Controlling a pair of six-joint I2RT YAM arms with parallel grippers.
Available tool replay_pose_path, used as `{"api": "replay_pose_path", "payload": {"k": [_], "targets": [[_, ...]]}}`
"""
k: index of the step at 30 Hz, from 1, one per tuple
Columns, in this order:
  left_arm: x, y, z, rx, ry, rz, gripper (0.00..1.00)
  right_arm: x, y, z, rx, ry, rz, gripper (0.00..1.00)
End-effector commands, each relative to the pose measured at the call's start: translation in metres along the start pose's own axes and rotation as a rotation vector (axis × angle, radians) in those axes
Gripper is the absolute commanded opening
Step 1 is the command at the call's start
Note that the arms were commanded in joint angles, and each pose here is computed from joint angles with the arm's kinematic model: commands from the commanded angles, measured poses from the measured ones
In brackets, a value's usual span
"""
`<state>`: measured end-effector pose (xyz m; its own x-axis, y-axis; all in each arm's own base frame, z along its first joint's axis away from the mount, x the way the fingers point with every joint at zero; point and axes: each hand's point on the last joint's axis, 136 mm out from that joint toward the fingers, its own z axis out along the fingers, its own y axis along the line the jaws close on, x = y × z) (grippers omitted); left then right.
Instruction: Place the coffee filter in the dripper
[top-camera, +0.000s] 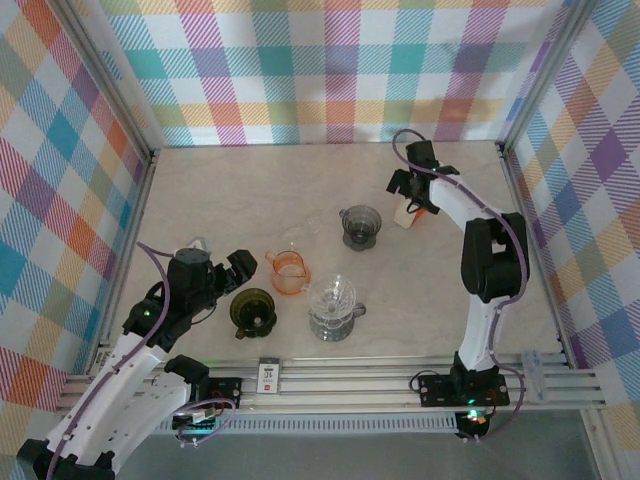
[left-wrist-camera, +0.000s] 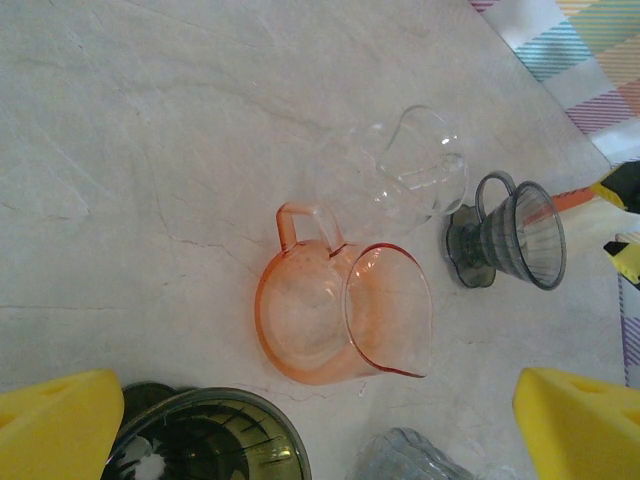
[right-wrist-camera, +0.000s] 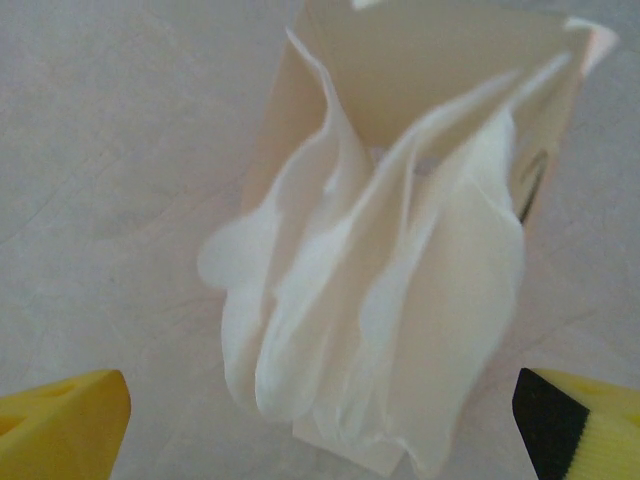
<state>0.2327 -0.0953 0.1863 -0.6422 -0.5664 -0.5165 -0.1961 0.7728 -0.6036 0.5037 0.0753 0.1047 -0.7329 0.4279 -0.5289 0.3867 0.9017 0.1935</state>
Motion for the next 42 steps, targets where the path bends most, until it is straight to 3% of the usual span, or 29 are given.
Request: {"api": "replay_pose_path", "payload": {"k": [1, 7, 17, 23, 30, 42], "targets": [[0.0, -0.01, 0.0, 0.04, 0.001, 0.033, 1.0, -0.008, -0.006, 0.007, 0.033, 0.001, 0.011, 0.99], [-0.001, -0.01, 0.003, 0.032, 0.003, 0.033, 1.0, -0.01, -0.007, 0.019, 0.043, 0.017, -0.016, 0.98], [-0.001, -0.013, 0.006, 0.039, 0.011, 0.031, 1.0, -0.012, -0.015, 0.026, 0.022, 0.015, -0.091, 0.76], [-0.002, -0.017, 0.005, 0.048, 0.013, 0.03, 1.0, -0.011, -0.019, 0.03, 0.003, 0.009, -0.156, 0.71], [-0.001, -0.016, 0.005, 0.046, 0.019, 0.028, 1.0, -0.011, -0.019, 0.034, -0.07, 0.007, -0.225, 0.69], [-0.001, -0.017, 0.008, 0.049, 0.019, 0.028, 1.0, 0.004, -0.006, 0.021, -0.22, 0.047, -0.362, 0.54]]}}
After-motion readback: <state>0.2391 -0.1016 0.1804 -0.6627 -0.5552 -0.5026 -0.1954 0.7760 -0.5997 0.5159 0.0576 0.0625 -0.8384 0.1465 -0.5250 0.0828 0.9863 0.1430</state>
